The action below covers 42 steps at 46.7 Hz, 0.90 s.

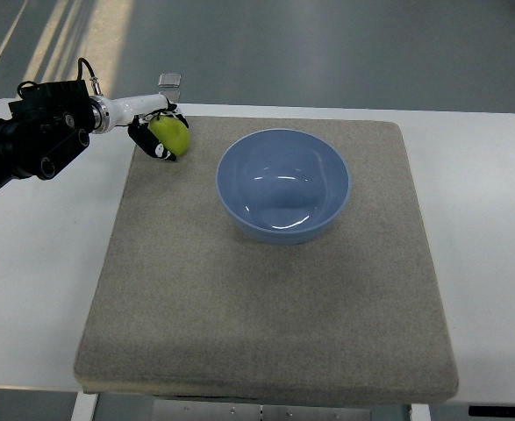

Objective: Place pear in bowl with left hand
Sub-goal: 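Lift the pear with the left hand and carry it over the blue bowl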

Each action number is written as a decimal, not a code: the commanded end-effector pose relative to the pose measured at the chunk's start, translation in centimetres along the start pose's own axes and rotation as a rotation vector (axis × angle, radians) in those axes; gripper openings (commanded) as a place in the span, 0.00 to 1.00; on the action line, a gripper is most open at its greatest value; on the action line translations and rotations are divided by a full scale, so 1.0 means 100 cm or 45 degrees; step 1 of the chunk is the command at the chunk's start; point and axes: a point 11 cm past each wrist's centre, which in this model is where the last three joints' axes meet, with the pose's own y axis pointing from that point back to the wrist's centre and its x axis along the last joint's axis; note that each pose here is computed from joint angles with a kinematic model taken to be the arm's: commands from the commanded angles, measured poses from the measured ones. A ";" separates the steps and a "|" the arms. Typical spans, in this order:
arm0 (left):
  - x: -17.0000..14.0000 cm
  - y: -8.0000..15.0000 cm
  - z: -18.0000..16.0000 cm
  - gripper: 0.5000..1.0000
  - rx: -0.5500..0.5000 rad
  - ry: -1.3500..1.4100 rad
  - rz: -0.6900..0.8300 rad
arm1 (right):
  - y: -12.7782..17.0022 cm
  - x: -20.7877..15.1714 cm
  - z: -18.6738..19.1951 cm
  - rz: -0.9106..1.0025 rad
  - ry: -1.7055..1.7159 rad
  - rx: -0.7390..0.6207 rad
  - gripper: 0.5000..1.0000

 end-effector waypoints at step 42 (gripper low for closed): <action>0.022 0.059 0.173 0.00 -0.599 -0.235 -0.443 | 0.000 0.000 0.000 0.000 0.000 0.000 0.85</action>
